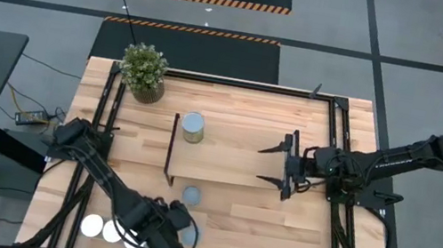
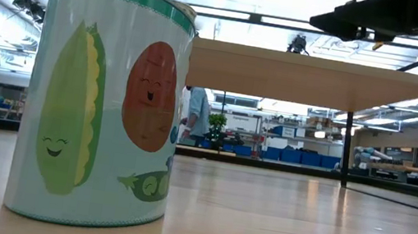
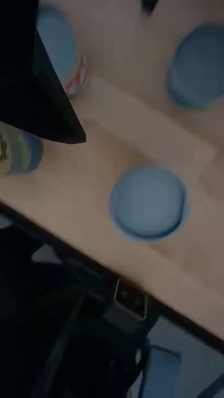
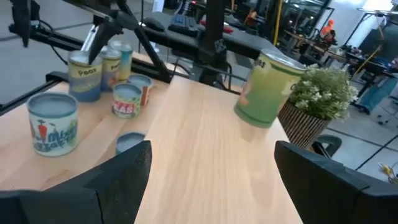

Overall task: Pick and place cans onto a shelf
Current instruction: Put the canned peas on the shelf

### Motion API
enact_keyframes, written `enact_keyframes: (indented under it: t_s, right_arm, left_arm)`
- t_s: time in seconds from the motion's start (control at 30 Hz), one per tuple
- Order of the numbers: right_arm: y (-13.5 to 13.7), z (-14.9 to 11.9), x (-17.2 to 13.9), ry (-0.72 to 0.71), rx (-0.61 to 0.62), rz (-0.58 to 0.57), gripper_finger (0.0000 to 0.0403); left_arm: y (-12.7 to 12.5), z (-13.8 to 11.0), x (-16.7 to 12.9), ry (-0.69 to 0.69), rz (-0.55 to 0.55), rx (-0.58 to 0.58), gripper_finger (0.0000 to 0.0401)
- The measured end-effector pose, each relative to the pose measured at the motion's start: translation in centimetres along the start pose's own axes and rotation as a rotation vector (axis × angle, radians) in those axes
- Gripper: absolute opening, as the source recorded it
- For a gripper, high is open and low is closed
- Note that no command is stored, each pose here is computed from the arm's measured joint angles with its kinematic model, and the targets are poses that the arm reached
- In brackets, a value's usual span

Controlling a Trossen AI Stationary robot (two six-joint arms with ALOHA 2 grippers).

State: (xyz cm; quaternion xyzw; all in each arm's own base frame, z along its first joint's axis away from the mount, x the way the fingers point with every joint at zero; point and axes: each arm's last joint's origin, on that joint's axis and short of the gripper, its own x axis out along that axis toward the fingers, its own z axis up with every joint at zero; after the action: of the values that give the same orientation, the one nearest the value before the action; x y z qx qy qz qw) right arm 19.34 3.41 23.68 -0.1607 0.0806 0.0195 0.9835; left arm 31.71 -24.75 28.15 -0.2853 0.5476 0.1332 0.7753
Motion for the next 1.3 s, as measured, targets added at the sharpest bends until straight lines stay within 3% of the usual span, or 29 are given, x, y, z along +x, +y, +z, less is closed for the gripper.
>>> enact_keyframes:
  t_s: [0.17, 0.33, 0.53, 0.83, 1.1, 1.3]
  right_arm:
    - [0.3, -0.1, -0.1, 0.023, -0.007, -0.009, 0.0347]
    - [0.3, -0.1, -0.1, 0.018, -0.007, -0.007, 0.0347]
    - [0.2, 0.2, -0.1, -0.008, -0.002, -0.016, 0.0347]
    - [0.0, 0.2, 0.0, -0.011, -0.005, -0.027, 0.0347]
    - [-0.3, 0.1, 0.0, -0.008, -0.003, -0.038, 0.0347]
    - [-0.2, 0.1, 0.0, -0.012, -0.003, -0.026, 0.0347]
  left_arm:
    - [-0.5, -0.1, -0.1, 0.085, -0.072, -0.13, 0.0399]
    - [-0.4, -1.7, 0.2, 0.219, -0.016, -0.216, 0.0379]
    - [0.5, -3.4, 0.8, 0.26, 0.14, -0.162, 0.0352]
    - [1.1, -3.7, 1.0, 0.267, 0.214, -0.087, 0.0347]
    - [1.0, -5.0, 0.6, 0.448, 0.216, -0.126, 0.0347]
    - [0.8, -5.9, 0.5, 0.46, 0.187, 0.03, 0.0347]
